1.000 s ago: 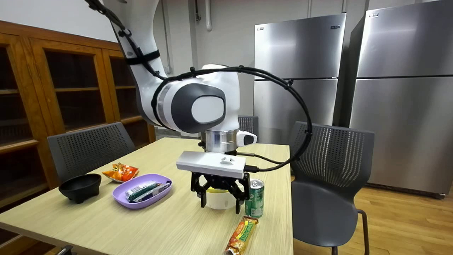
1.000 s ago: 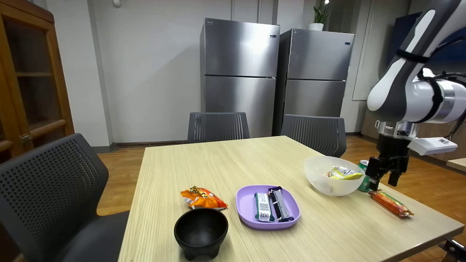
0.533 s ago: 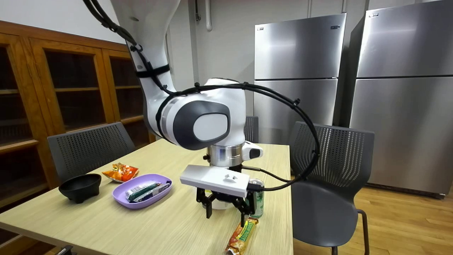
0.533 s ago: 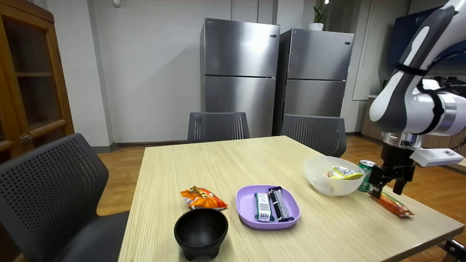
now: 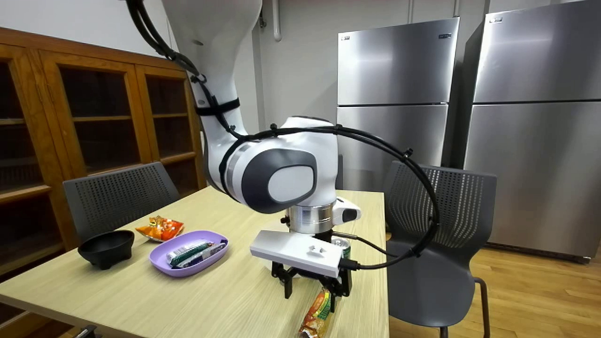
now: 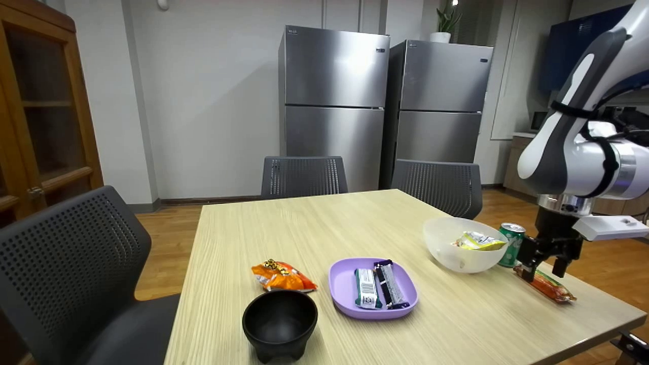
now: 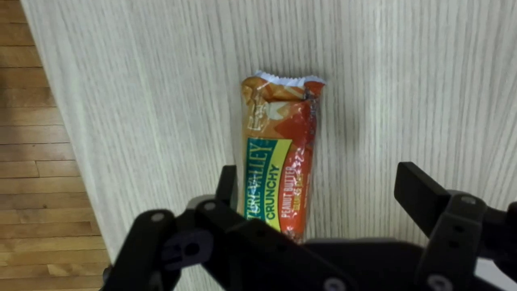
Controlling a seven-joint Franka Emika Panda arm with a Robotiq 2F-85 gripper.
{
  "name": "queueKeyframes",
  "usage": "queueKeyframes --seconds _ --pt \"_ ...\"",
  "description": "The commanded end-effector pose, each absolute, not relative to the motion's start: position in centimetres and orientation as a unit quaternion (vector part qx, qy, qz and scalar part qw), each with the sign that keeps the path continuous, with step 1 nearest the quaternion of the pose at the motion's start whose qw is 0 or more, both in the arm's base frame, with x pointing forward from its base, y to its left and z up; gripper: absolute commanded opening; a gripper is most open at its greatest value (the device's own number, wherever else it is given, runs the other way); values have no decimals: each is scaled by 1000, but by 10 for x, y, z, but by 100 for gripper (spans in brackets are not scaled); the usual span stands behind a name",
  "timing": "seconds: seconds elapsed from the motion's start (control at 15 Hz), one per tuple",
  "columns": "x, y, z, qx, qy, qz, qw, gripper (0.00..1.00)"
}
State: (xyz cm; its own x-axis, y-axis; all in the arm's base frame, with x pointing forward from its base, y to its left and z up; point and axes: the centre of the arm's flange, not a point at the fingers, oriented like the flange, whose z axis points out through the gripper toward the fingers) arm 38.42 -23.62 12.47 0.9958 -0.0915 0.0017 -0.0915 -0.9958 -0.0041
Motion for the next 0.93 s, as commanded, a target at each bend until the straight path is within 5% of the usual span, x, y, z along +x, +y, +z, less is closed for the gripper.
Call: queueKeyframes --seconds 0.0,0.6,0.67,0.87 --pt "393 -247 115 -998 57 -11 -3 100" --pt "391 -261 112 -998 68 -11 0 100" --pt "391 -262 112 -998 70 -12 0 82" --pt "390 -263 113 -997 70 -14 0 58"
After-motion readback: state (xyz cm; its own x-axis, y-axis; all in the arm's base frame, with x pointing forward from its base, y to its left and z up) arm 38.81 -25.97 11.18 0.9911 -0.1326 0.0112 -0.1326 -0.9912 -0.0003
